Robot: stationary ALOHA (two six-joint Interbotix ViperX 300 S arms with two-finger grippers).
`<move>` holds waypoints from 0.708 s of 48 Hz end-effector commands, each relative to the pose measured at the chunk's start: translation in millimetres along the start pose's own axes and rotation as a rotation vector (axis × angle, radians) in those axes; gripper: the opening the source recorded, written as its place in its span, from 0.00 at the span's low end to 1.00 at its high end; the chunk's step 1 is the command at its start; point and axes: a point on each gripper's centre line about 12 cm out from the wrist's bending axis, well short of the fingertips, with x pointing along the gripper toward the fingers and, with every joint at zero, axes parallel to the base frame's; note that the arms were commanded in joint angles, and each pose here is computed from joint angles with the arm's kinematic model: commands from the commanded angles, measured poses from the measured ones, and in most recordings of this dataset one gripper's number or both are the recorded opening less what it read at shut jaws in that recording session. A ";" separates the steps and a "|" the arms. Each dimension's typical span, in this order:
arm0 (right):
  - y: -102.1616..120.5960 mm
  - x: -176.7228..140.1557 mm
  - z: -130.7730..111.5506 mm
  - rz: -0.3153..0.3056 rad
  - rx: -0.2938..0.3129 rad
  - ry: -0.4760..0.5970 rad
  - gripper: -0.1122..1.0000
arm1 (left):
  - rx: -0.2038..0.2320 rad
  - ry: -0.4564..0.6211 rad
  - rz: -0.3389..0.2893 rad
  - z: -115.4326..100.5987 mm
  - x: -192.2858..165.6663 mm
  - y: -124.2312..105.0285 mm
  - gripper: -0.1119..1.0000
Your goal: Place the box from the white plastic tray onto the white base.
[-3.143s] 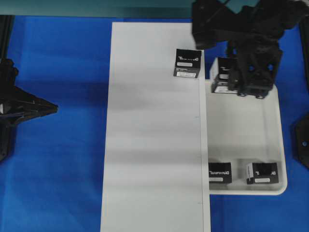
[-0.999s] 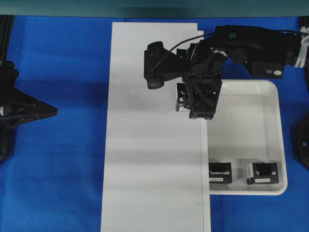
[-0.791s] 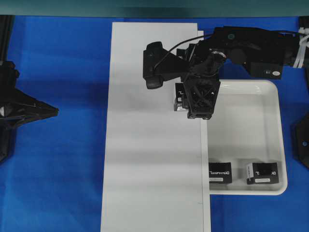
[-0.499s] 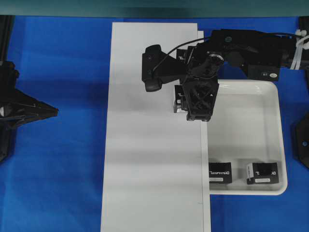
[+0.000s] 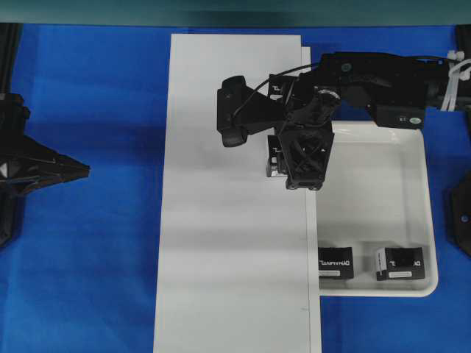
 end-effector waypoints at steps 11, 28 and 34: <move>3.2 5.5 2.7 0.004 -0.008 0.002 0.63 | 0.003 -0.028 -0.002 10.9 1.6 -0.4 0.04; 6.9 8.1 0.3 0.011 -0.013 0.013 0.63 | 0.003 -0.028 -0.003 10.9 1.6 -0.7 0.04; 7.9 8.1 -0.2 0.014 -0.014 0.019 0.63 | 0.003 -0.028 -0.002 10.9 1.6 -0.4 0.04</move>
